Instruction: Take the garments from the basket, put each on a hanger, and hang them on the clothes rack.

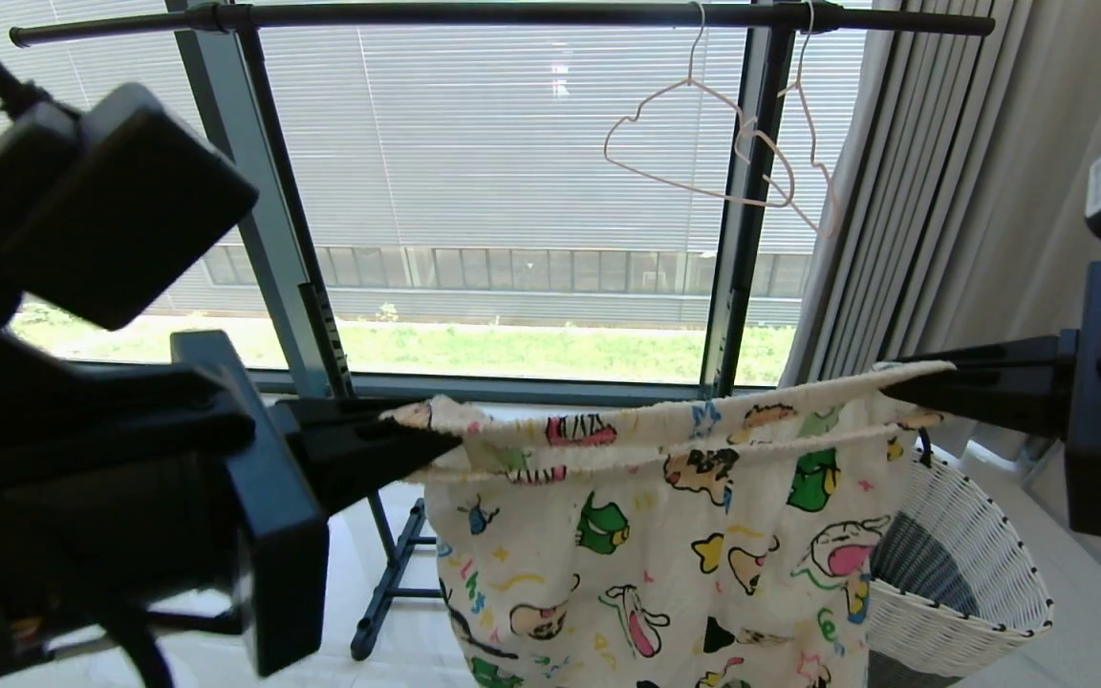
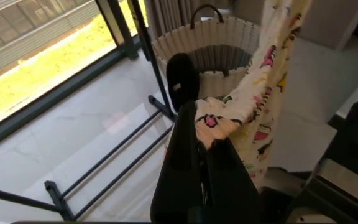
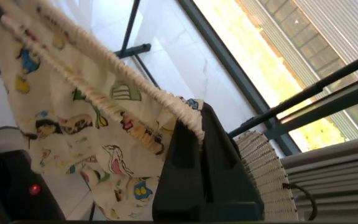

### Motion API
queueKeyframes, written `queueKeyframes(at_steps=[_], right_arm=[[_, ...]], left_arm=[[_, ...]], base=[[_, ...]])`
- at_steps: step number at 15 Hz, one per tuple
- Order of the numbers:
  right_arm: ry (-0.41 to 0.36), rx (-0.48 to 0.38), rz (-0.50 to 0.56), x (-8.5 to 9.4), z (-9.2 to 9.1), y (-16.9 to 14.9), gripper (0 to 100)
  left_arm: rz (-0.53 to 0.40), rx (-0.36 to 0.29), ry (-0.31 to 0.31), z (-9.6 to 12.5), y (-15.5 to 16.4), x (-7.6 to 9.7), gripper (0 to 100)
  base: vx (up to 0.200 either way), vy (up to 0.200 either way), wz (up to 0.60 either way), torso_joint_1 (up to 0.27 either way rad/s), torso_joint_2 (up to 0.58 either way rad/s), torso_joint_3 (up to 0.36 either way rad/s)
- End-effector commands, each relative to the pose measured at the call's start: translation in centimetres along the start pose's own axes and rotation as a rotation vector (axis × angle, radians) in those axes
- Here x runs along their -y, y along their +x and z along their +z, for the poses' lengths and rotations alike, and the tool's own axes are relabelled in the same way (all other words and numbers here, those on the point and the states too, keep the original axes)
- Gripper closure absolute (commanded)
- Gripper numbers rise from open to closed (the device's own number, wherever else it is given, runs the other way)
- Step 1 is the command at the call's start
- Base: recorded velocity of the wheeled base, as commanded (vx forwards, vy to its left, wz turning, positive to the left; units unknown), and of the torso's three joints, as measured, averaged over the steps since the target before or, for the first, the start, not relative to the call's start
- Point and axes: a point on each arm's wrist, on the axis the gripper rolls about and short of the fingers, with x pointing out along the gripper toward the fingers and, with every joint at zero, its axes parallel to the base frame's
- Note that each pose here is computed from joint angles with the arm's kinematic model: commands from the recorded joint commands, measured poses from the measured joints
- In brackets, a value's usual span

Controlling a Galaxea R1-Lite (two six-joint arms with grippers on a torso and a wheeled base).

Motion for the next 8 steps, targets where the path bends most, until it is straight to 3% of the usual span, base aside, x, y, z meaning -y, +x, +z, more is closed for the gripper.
queueKeyframes(at_steps=[1,6,8], right_arm=[[0.01,-0.015,-0.017,1.1,1.1,3.1,100],[0.012,-0.014,-0.022,1.3,1.2,3.1,100],[0.012,-0.01,-0.025,1.2,1.1,2.3,100]], left_arm=[[-0.105,-0.003,0.01,-0.3,-2.6,1.4,100],[-0.094,-0.027,0.013,-0.6,-2.4,1.3,100],[0.009,-0.051,-0.008,-0.5,-0.7,-0.2,100]], base=[[0.0,0.0,0.0,0.0,0.0,0.0],[0.0,0.0,0.0,0.0,0.0,0.0],[0.0,0.0,0.0,0.0,0.0,0.0]])
